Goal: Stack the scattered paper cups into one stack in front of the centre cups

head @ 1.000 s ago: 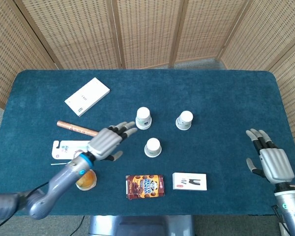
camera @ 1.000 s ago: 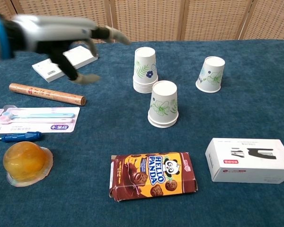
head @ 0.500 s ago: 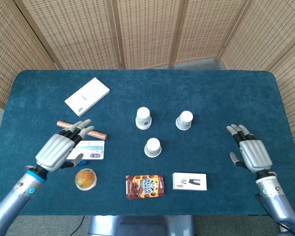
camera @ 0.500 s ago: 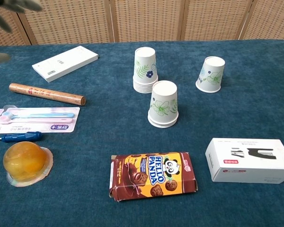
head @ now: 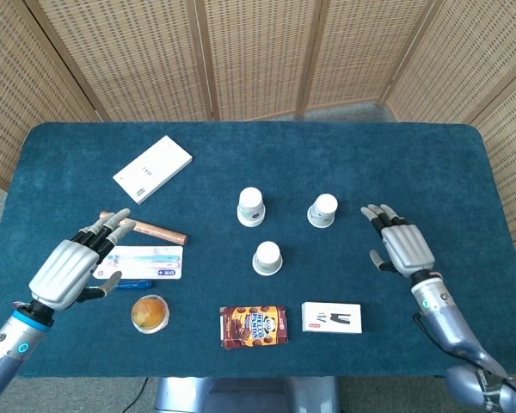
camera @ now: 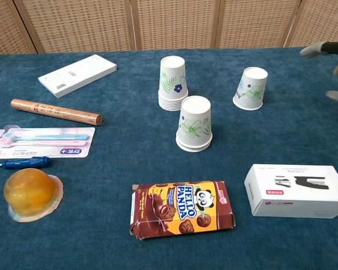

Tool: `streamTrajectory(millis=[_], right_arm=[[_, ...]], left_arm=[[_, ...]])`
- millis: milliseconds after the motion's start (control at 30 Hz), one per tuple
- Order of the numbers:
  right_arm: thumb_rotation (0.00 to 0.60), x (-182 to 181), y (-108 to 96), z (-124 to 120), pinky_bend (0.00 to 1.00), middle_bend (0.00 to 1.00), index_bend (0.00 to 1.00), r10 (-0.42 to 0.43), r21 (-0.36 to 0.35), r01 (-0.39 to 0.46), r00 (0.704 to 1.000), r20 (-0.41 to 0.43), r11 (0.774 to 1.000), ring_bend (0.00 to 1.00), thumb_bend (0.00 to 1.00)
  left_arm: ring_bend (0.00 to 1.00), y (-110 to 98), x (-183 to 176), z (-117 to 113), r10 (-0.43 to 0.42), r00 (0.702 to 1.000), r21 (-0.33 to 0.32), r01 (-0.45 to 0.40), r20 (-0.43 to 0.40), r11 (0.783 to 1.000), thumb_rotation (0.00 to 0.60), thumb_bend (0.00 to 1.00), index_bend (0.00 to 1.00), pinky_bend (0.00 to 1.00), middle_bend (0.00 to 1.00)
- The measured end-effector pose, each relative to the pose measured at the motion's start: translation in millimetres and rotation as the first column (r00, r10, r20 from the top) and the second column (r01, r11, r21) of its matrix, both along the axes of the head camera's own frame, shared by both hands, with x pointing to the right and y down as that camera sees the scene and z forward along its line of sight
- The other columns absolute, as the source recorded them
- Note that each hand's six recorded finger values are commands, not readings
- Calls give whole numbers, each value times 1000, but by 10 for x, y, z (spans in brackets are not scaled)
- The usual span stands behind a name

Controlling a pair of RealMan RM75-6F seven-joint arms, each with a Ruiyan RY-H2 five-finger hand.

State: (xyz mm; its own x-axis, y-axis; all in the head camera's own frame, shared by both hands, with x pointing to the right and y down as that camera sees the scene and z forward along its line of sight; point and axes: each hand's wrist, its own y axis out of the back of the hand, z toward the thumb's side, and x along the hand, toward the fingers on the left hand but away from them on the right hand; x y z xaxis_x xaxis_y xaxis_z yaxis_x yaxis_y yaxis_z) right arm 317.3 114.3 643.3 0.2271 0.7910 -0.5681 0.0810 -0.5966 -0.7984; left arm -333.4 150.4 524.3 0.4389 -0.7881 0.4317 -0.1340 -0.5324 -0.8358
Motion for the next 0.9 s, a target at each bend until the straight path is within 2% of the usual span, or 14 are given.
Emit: streamTrajectory(millis=[400, 633, 900], right_arm=[[600, -281, -365, 226, 259, 0, 0, -38, -21, 38, 999, -11, 999, 0, 445], [600, -450, -556, 366, 258, 0, 0, -59, -52, 57, 998, -35, 997, 0, 446], [600, -657, -693, 505, 259, 0, 0, -86, -83, 82, 995, -53, 993, 0, 445]], left_arm=[[0, 34, 12, 42, 9, 1000, -16, -9, 4, 1000, 600, 459, 0, 216, 0], [0, 43, 21, 37, 1, 1000, -26, -2, -25, 1000, 600, 459, 0, 218, 0], [0, 36, -5, 41, -4, 999, -32, 3, -48, 999, 600, 459, 0, 219, 0]])
